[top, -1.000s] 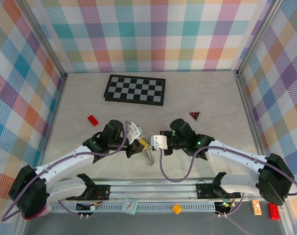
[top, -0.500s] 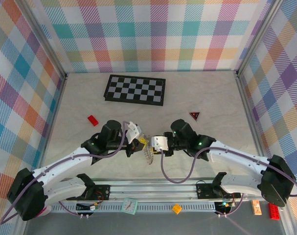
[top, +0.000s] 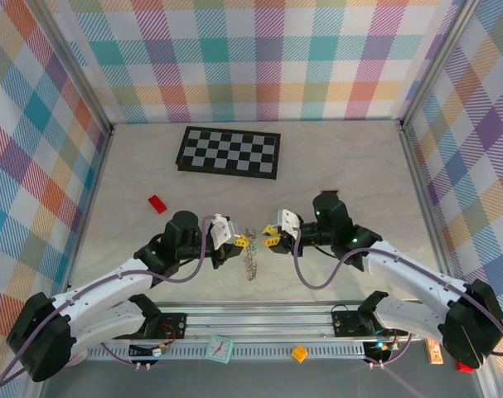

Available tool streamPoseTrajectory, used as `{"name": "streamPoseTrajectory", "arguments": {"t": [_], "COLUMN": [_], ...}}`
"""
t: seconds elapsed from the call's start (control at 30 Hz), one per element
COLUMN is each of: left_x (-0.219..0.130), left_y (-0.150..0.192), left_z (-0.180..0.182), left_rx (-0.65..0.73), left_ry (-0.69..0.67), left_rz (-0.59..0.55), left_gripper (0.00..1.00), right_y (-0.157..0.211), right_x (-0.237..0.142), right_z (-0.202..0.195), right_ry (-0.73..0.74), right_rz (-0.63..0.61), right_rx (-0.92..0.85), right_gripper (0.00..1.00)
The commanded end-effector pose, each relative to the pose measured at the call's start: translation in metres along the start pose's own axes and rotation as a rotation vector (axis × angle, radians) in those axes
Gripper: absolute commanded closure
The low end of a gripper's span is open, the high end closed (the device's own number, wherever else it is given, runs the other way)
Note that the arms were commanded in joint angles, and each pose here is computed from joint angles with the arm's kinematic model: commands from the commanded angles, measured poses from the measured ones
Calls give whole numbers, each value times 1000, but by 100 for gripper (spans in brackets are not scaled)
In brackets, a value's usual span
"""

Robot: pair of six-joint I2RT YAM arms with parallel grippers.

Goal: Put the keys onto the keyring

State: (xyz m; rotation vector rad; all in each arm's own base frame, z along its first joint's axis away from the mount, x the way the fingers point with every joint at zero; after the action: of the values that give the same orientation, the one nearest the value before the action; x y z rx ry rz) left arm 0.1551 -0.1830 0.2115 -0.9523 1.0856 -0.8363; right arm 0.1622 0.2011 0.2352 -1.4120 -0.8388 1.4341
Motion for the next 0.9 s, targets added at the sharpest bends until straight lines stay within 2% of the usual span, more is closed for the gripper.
{"name": "streamPoseTrajectory", "arguments": {"t": [0.0,0.33,0.87], "left_x": [-3,-3,0], "left_y": [-13,-13,-13], "left_z": [-3,-4,-6], "left_rx": [84,96,112], "left_ry": [19,29,48], "left_rz": [-97,-112,-117], "left_gripper": [100,100,100], "right_y": [-13,-11,-13], "right_x": [6,18,27], "right_z": [-1,-10,-16], "right_ry": [-101,-114,-150], "right_rz": [-55,-44,-40], "right_rx": [21,66,102], "right_gripper": [74,73,82]}}
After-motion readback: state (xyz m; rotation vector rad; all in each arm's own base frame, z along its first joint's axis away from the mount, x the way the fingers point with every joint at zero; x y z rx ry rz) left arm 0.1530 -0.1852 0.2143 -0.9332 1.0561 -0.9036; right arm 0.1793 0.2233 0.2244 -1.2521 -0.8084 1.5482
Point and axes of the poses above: each hand's point on the last joint's axis, 136 mm out from that joint toward the fingers, its own x axis out along the fingers, its own z axis along the line the jaws close on, y = z × x, the point moved 10 cm from there along -x, back along the fingers, and after that the axes turned 11 degrees about x, right-handed, at the moved point
